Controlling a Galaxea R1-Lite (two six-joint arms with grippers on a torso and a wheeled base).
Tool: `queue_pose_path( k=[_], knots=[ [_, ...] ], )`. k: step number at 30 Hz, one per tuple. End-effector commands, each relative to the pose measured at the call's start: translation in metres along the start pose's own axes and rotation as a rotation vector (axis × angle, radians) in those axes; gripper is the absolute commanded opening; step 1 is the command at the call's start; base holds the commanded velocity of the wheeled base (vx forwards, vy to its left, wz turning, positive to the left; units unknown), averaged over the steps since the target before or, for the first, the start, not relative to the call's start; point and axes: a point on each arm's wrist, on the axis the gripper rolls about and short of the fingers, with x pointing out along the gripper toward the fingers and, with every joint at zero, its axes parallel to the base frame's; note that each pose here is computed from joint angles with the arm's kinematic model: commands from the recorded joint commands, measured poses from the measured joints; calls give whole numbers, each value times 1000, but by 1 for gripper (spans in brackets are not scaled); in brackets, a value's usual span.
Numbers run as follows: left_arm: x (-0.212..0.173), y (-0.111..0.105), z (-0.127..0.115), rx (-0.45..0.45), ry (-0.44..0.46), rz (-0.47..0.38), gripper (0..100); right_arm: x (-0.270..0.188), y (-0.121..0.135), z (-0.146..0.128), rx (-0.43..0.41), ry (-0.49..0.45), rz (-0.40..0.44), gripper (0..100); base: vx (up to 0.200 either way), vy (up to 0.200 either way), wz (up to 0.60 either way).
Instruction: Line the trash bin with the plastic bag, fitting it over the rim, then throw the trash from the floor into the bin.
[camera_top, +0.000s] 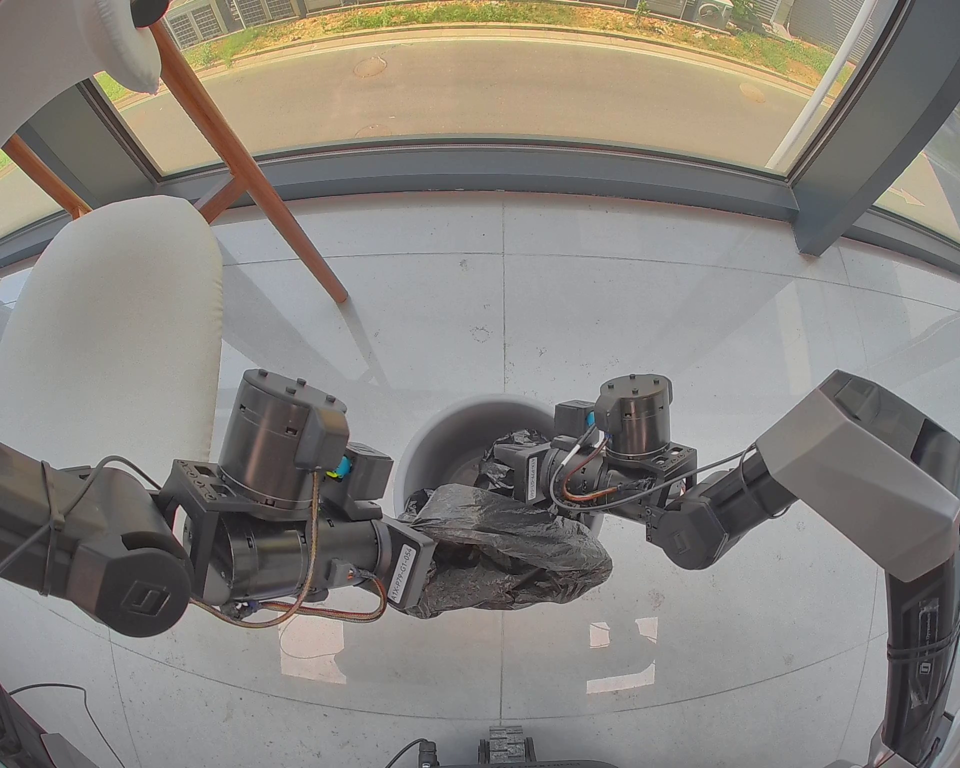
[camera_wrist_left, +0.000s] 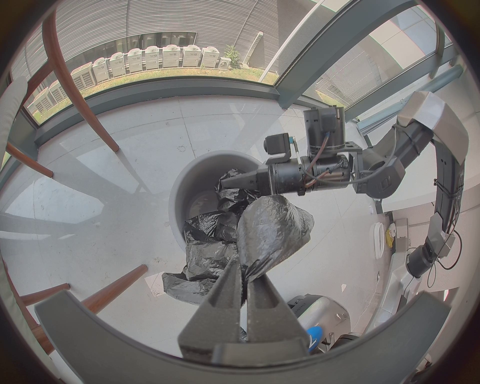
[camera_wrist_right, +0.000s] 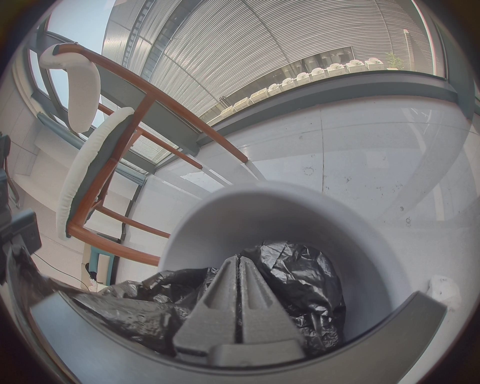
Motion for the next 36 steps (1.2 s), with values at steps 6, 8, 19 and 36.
queue_pose_path(
  k=[6,8,19,36],
  knots=[
    [-1,0,0,-1,-2,1,0,-29,14,52,-5,-123,32,0,0,0,0],
    [-1,0,0,0,-3,-1,0,-50,17,74,7,-166,31,0,0,0,0],
    [13,10,24,-23,-58,20,0,-177,17,94,172,-200,-32,100,0,0,0],
    [59,10,90,-64,-206,15,0,-243,20,26,210,-48,-104,100,0,0,0]
  ],
)
